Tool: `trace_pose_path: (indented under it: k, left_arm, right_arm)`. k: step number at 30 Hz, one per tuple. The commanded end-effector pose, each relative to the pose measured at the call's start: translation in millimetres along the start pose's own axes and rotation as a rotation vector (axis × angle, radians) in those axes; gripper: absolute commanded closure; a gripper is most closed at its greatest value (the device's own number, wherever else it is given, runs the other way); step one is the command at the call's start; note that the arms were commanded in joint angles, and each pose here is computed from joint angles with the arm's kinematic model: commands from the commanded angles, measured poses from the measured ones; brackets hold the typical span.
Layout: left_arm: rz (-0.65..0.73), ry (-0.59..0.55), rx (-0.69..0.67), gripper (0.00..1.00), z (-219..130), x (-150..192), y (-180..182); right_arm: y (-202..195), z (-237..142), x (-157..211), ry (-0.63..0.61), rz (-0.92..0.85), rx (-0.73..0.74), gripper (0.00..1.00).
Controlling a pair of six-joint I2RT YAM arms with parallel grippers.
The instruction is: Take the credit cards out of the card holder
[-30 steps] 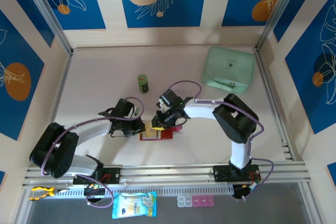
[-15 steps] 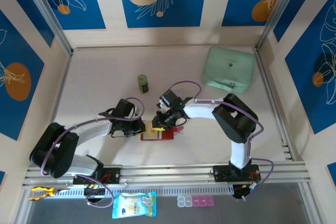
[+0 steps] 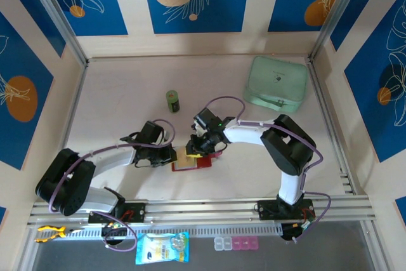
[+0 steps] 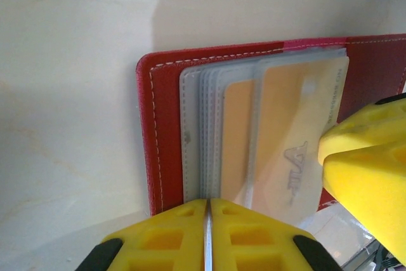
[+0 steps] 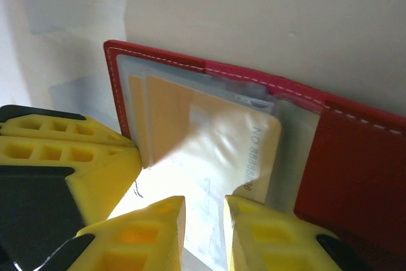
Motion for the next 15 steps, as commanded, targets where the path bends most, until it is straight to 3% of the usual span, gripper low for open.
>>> trace_pose_path:
  k: [1,8,15]
  left_arm:
    - [-0.009,0.011,-0.032,0.89,-4.1,6.1,3.2]
    - [0.03,-0.034,-0.016,0.89,-17.6,-3.9,-15.6]
    - [0.026,0.016,0.022,0.9,-4.8,-2.3,-24.8]
  right_arm:
    - [13.1,-9.0,1.8,-0.014,-0.041,-0.063,0.76]
    - [15.0,-20.8,1.6,-0.054,-0.042,-0.061,0.76]
    - [2.4,-18.5,5.9,-0.019,0.006,-0.028,0.75]
Point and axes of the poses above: each hand's point on the last joint's axis, 136 mm out from that joint toward the fingers, its own z axis out along the fingers, its own y axis along the line the jaws close on, x = y × z, the point moved 2 cm from there along -z, back along the fingers, and after that the axes turned 14 degrees about -z, right-handed, at the moved point
